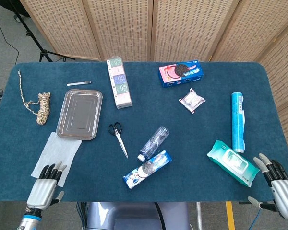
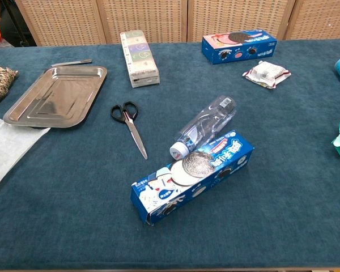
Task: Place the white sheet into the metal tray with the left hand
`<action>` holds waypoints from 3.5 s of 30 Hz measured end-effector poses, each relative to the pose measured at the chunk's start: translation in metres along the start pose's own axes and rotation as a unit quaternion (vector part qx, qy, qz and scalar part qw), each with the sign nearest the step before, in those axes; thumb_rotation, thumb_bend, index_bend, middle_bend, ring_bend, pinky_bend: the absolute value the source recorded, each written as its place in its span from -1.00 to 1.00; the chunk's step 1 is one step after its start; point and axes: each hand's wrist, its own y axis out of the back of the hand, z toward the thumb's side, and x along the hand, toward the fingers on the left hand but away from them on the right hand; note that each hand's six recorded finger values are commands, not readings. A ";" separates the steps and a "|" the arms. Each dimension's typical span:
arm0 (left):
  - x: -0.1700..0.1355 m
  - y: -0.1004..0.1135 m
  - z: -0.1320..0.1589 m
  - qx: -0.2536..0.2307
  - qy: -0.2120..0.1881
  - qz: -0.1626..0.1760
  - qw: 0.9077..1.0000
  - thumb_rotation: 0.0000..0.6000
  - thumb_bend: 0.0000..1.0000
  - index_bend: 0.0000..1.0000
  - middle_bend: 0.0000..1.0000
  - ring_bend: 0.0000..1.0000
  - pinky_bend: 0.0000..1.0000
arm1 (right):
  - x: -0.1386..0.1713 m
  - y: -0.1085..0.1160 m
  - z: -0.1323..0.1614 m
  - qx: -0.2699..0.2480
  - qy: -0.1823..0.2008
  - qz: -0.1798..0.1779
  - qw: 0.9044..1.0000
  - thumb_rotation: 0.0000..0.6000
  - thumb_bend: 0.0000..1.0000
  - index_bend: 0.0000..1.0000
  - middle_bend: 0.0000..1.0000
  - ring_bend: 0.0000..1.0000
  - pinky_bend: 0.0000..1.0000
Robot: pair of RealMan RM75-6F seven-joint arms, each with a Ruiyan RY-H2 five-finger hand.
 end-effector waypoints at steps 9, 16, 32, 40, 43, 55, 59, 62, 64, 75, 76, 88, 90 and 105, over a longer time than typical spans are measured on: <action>0.003 -0.002 -0.004 0.007 0.008 0.004 1.000 0.89 -0.35 -0.79 -1.00 -1.00 -1.00 | 0.000 0.000 0.000 0.000 0.001 -0.001 1.000 1.00 -1.00 -1.00 -1.00 -1.00 -1.00; 0.006 -0.006 -0.008 0.009 0.014 0.004 1.000 0.90 -0.34 -0.78 -1.00 -1.00 -1.00 | 0.000 0.000 0.000 -0.001 0.001 -0.001 1.000 1.00 -1.00 -1.00 -1.00 -1.00 -1.00; 0.016 -0.011 -0.012 0.005 0.022 0.010 1.000 0.91 -0.28 -0.55 -1.00 -1.00 -1.00 | 0.001 0.000 0.001 -0.001 0.003 -0.003 1.000 1.00 -1.00 -1.00 -1.00 -1.00 -1.00; 0.019 -0.009 -0.009 -0.001 0.018 0.017 1.000 0.91 -0.27 -0.42 -1.00 -1.00 -1.00 | 0.001 0.001 0.001 -0.001 0.003 -0.004 1.000 1.00 -1.00 -1.00 -1.00 -1.00 -1.00; 0.021 -0.007 -0.007 -0.006 0.016 0.020 1.000 0.91 -0.26 -0.40 -1.00 -1.00 -1.00 | 0.001 0.001 0.001 -0.001 0.003 -0.004 1.000 1.00 -1.00 -1.00 -1.00 -1.00 -1.00; 0.023 -0.011 -0.007 -0.003 0.018 0.015 1.000 0.95 -0.21 -0.34 -1.00 -1.00 -1.00 | 0.001 0.001 0.001 -0.001 0.004 -0.006 1.000 1.00 -1.00 -1.00 -1.00 -1.00 -1.00; 0.024 -0.011 -0.007 -0.001 0.019 0.016 1.000 0.96 -0.19 -0.28 -1.00 -1.00 -1.00 | 0.001 0.002 0.001 -0.001 0.003 -0.006 1.000 1.00 -1.00 -1.00 -1.00 -1.00 -1.00; 0.024 -0.010 -0.007 -0.002 0.021 0.020 1.000 0.96 -0.17 -0.24 -1.00 -1.00 -1.00 | 0.001 0.001 0.001 -0.001 0.003 -0.006 1.000 1.00 -1.00 -1.00 -1.00 -1.00 -1.00; 0.024 -0.010 -0.007 -0.004 0.022 0.022 1.000 0.98 -0.15 -0.16 -1.00 -1.00 -1.00 | 0.001 0.001 0.001 -0.001 0.003 -0.006 1.000 1.00 -1.00 -1.00 -1.00 -1.00 -1.00; 0.021 0.003 -0.003 -0.007 0.018 0.045 0.999 1.00 -0.13 0.15 -1.00 -1.00 -1.00 | 0.002 0.002 0.001 -0.002 0.004 -0.008 1.000 1.00 -1.00 -1.00 -1.00 -1.00 -1.00; 0.021 0.004 -0.003 -0.007 0.018 0.045 0.999 1.00 -0.13 0.17 -1.00 -1.00 -1.00 | 0.002 0.002 0.001 -0.002 0.004 -0.008 1.000 1.00 -1.00 -1.00 -1.00 -1.00 -1.00; 0.019 0.021 -0.001 -0.015 0.014 0.073 0.997 1.00 -0.12 0.24 -1.00 -1.00 -1.00 | 0.002 0.003 0.001 -0.004 0.004 -0.009 1.000 1.00 -1.00 -1.00 -1.00 -1.00 -1.00; 0.019 0.027 -0.002 -0.016 0.015 0.081 0.996 1.00 -0.12 0.24 -1.00 -1.00 -1.00 | 0.002 0.003 0.001 -0.004 0.004 -0.010 1.000 1.00 -1.00 -1.00 -1.00 -1.00 -1.00; 0.031 0.100 -0.018 -0.001 0.028 0.175 0.984 1.00 -0.12 0.28 -1.00 -1.00 -1.00 | 0.002 0.004 0.000 -0.005 0.003 -0.009 1.000 1.00 -1.00 -1.00 -1.00 -1.00 -1.00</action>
